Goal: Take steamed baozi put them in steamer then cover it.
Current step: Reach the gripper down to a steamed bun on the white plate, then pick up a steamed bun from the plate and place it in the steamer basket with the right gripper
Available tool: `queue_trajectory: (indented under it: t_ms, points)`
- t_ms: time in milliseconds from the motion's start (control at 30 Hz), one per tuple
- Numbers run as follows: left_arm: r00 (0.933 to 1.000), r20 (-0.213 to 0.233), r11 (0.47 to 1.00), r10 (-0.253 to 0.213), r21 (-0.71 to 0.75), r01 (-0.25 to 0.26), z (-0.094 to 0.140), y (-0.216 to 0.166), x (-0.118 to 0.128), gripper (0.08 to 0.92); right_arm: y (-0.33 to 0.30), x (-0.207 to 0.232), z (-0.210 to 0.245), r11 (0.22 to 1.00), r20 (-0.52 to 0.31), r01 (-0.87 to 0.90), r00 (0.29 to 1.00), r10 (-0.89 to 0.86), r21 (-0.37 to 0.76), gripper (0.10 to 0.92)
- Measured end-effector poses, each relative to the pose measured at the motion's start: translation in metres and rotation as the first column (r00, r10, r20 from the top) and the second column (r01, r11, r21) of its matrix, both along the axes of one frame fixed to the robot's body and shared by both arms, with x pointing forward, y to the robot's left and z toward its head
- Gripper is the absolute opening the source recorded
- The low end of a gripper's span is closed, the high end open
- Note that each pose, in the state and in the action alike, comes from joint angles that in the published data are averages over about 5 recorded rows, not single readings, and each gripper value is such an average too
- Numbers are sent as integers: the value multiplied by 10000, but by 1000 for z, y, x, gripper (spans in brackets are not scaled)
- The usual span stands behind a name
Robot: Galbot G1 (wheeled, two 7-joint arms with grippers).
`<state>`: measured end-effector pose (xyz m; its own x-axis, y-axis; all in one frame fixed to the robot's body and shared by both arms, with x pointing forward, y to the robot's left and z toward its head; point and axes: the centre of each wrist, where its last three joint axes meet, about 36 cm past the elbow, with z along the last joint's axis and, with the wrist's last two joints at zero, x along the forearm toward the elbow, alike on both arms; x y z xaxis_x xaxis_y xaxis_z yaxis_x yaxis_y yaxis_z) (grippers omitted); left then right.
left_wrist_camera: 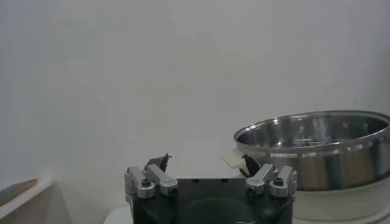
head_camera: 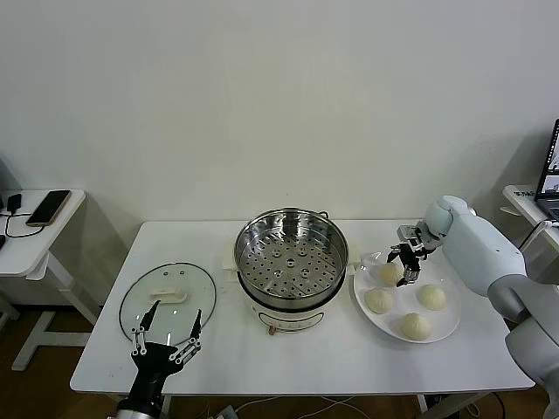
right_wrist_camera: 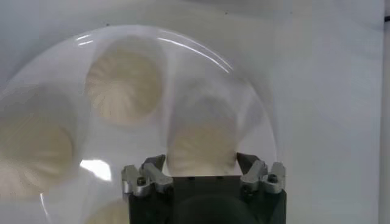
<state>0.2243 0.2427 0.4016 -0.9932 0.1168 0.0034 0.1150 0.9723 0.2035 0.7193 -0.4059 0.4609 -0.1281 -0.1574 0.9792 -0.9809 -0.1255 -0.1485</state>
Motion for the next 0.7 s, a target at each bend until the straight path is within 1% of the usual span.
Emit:
queue_trajectory:
  t_ms: [167,300,400,533,600,700]
  points:
    - [10000,36,10000,23,-4,-23,1,0,0,823,3,1,8,9997,106,-259,9996,259,-10,674]
    - [10000,89,10000,45,-16,-45,3,0,1,823,5,3,32,9968,419,-799,9959,798,0,664]
    - [9999,124,10000,46,-34,-46,4,-1,1,823,10,4,63,9897,805,-1431,9864,1431,-60,662]
    - [9998,191,10000,44,-60,-43,6,-2,2,823,28,6,116,9669,1406,-2539,9567,2547,-241,662]
    - [9997,225,10000,50,-71,-48,6,-2,2,823,43,5,143,9465,1701,-3205,9313,3222,-378,662]
    - [9996,274,10000,50,-87,-48,8,-3,2,823,73,2,183,8998,2136,-4312,8748,4349,-663,666]
